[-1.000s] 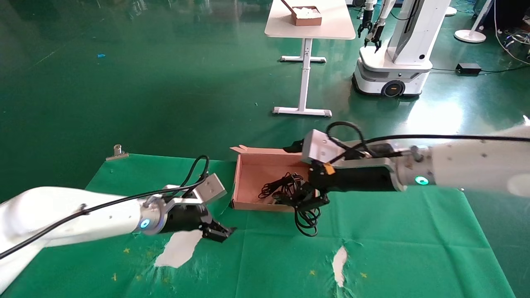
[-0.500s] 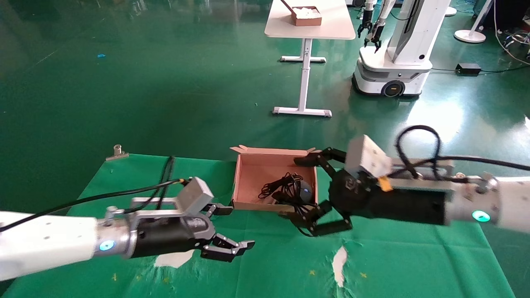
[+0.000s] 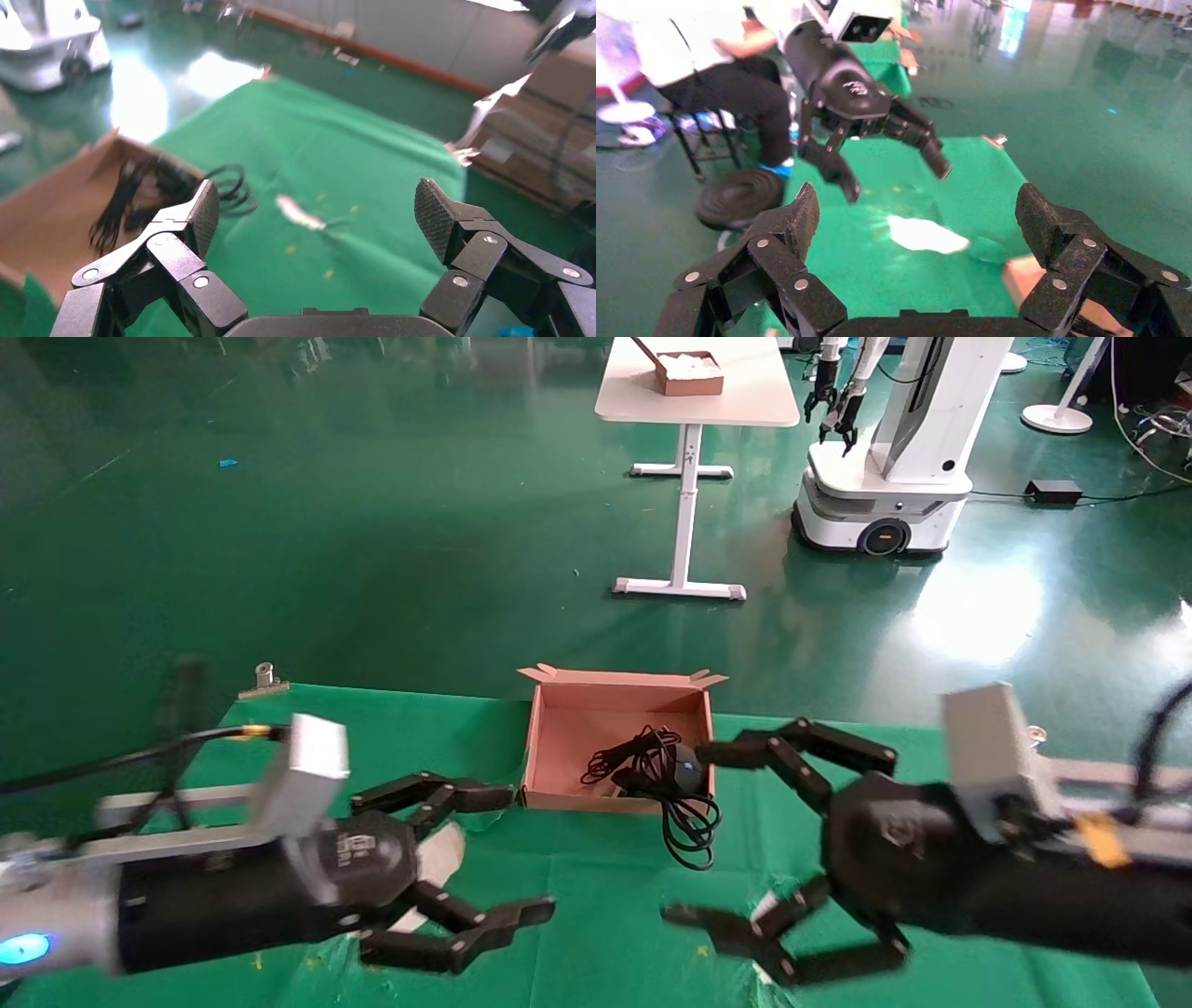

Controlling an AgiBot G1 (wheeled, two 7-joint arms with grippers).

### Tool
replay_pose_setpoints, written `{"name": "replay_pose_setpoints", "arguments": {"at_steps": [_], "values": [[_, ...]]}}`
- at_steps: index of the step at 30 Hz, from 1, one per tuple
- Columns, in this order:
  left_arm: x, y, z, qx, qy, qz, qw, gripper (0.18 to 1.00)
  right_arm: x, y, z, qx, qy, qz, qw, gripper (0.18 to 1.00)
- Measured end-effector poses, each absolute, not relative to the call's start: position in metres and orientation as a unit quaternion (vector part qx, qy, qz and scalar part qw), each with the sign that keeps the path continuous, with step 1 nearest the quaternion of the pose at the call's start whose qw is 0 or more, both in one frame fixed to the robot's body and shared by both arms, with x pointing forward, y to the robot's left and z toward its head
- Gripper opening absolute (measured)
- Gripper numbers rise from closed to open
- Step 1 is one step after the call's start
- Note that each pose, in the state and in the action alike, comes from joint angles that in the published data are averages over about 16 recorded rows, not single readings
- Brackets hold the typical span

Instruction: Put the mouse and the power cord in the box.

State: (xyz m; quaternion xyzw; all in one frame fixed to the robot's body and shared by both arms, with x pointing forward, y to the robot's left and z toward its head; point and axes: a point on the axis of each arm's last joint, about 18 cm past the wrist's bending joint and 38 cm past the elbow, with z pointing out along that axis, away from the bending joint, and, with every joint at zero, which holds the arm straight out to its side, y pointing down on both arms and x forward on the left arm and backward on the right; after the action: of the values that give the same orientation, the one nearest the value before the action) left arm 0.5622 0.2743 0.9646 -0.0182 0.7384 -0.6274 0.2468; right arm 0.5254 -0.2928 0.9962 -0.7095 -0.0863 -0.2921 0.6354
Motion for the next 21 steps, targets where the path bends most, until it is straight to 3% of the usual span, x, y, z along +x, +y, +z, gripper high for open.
{"name": "replay_pose_setpoints", "arguments": {"at_steps": [11,21], "values": [[0.486,0.297,0.989,0.086,0.708,-0.657,0.243,1.001,0.478,-0.302,0.992,-0.704,-0.102,-0.247,0.658,1.001],[0.463,0.303,0.995,0.119,0.701,-0.66,0.243,1.001,0.47,-0.302,0.992,-0.703,-0.106,-0.24,0.661,1.001]]}}
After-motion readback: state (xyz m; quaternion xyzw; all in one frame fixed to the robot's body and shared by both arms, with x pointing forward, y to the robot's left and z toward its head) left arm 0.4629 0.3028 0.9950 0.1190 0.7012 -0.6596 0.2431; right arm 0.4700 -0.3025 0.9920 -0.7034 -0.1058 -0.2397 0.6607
